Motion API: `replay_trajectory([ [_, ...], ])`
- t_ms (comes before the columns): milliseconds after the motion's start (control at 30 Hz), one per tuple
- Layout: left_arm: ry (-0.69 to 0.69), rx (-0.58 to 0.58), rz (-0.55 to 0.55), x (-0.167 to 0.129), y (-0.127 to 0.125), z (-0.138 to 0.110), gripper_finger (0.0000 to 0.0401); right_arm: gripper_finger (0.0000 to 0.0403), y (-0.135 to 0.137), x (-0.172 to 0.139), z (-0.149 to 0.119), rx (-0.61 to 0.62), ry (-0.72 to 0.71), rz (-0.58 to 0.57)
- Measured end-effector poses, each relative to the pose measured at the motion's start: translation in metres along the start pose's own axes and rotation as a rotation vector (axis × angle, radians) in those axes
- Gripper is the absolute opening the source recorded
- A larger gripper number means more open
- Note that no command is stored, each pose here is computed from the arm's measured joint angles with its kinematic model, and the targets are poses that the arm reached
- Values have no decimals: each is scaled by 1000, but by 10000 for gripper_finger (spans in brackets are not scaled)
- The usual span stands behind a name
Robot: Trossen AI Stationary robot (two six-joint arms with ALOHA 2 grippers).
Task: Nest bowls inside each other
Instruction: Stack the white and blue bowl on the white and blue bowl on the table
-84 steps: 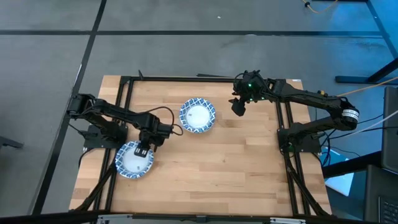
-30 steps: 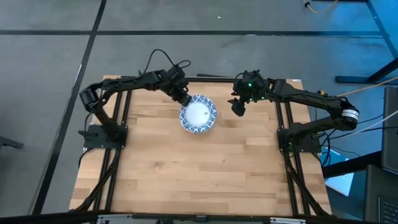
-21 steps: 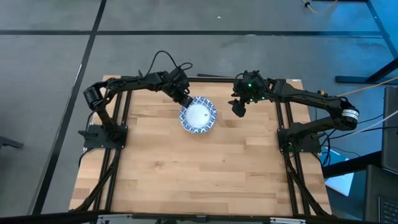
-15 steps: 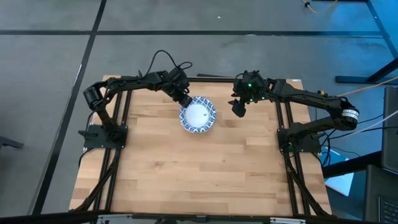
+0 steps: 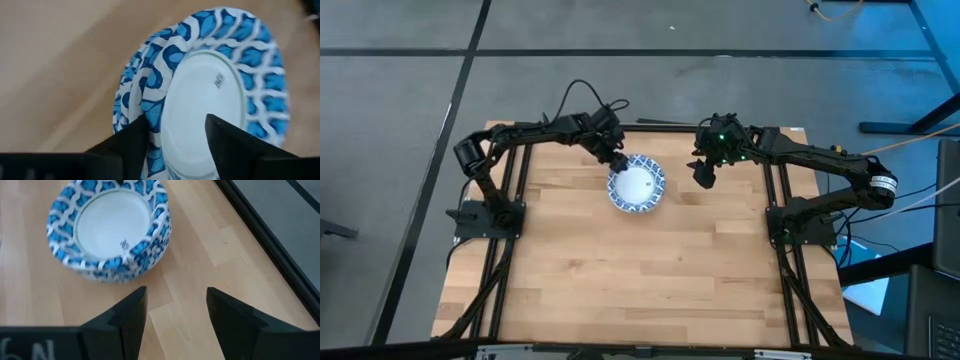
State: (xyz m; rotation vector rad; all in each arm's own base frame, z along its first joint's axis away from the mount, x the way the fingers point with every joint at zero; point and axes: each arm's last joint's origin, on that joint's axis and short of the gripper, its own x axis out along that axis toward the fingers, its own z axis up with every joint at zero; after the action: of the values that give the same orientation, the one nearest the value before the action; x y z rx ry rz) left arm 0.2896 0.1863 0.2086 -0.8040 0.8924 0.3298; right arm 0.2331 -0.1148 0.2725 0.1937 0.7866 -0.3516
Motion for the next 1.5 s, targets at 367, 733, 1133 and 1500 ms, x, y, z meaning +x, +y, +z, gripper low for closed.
replay_trajectory([
  [367, -30, 45, -7, -14, 6, 3, 193, 205, 0, 0, -3, 3, 33, 0],
  [733, -31, 27, 51, -12, 4, 1, 193, 205, 0, 0, -3, 0, 29, -1],
  [1133, -17, 51, 25, -12, 4, 1, 194, 205, 0, 0, -3, 2, 28, -1],
  [1500, 18, 72, -63, -12, 1, -1, 256, 205, 0, 0, -3, 2, 28, -1],
])
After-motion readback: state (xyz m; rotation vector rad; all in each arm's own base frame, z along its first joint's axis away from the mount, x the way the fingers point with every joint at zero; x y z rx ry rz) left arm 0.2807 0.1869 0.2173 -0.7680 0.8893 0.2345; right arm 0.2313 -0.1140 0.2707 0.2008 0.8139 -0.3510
